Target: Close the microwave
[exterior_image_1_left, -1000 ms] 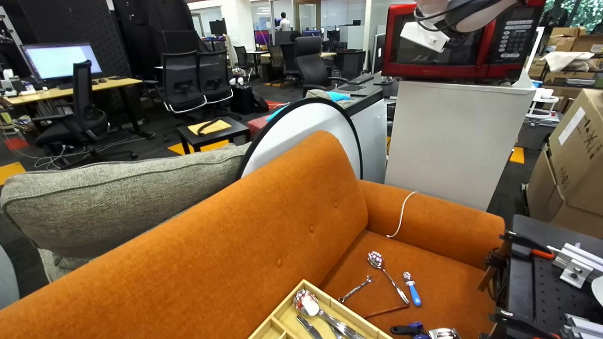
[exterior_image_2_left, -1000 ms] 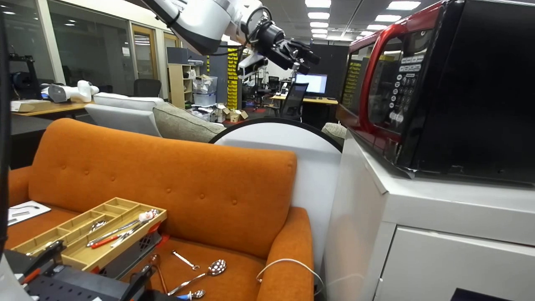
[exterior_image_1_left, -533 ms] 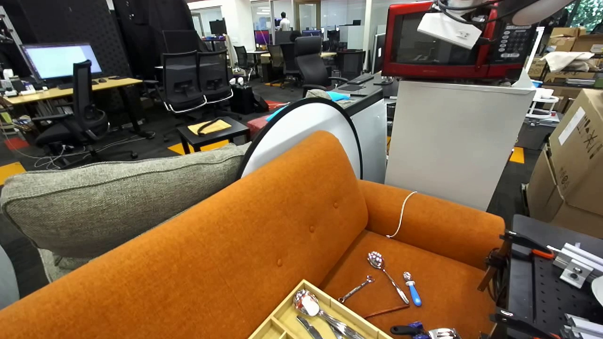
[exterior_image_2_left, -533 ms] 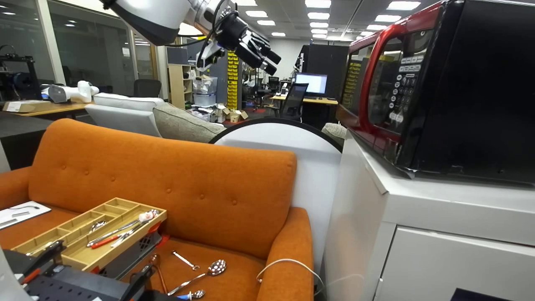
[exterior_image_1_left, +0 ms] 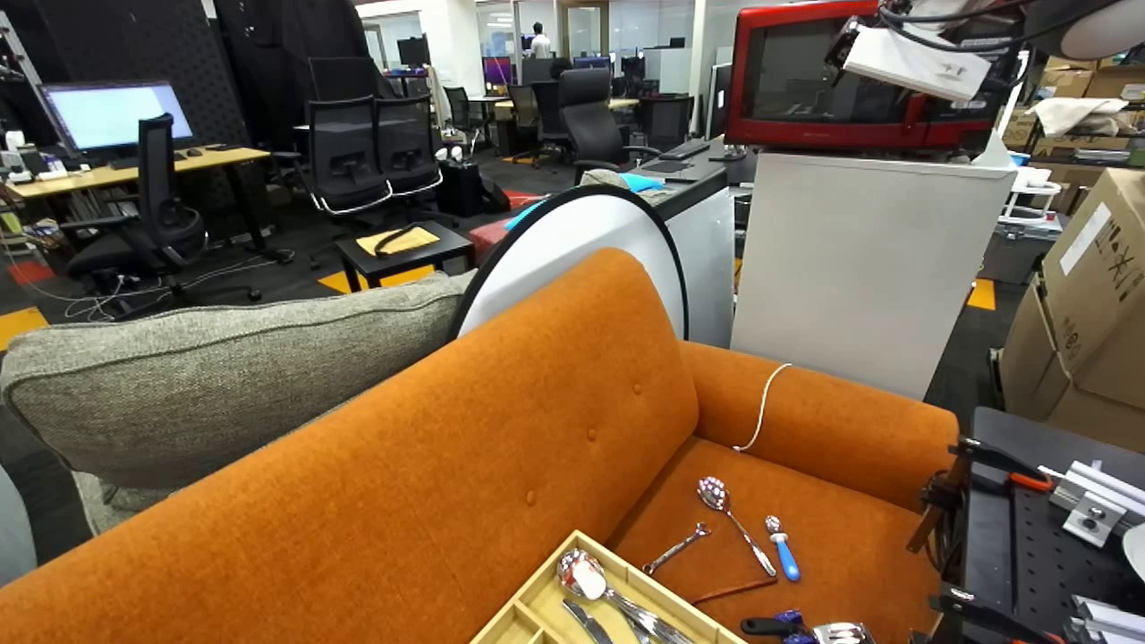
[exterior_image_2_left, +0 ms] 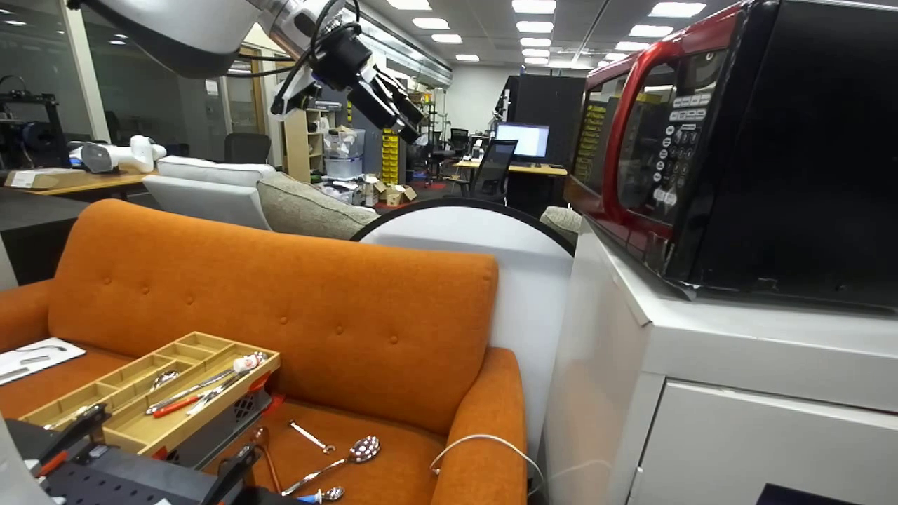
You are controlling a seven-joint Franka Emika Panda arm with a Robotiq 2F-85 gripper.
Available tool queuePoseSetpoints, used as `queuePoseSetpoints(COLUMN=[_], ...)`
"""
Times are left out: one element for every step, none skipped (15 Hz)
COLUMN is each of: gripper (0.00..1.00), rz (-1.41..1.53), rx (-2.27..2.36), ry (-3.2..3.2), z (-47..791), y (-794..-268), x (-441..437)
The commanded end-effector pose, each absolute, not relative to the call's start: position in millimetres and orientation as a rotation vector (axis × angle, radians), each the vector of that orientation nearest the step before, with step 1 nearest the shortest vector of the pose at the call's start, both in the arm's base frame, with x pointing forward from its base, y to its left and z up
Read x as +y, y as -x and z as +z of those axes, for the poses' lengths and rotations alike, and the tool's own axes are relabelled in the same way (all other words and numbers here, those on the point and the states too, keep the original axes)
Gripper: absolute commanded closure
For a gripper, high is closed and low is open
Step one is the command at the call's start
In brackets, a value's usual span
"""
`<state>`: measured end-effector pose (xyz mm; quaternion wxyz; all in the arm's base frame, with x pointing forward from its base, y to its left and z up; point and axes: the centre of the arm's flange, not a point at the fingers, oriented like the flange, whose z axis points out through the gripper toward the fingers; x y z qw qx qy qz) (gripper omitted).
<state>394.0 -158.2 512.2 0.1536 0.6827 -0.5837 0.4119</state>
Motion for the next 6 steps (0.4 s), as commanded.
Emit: queuePoseSetpoints(gripper=[0.00, 0.00, 0.00, 0.00, 0.00, 0.00], rz=[1.185, 1.184, 1.180, 1.178, 1.178, 1.178], rx=[-1.675, -1.675, -1.674, -1.674, -1.673, -1.674], ry=[-1.955, -1.955, -1.956, -1.956, -1.956, -1.956], z=[513.5, 513.0, 511.7, 511.3, 511.2, 511.2], y=[-393.4, -394.0, -394.8, -395.0, -395.3, -395.3], x=[-158.1, -158.1, -158.4, -158.4, -158.3, -158.4])
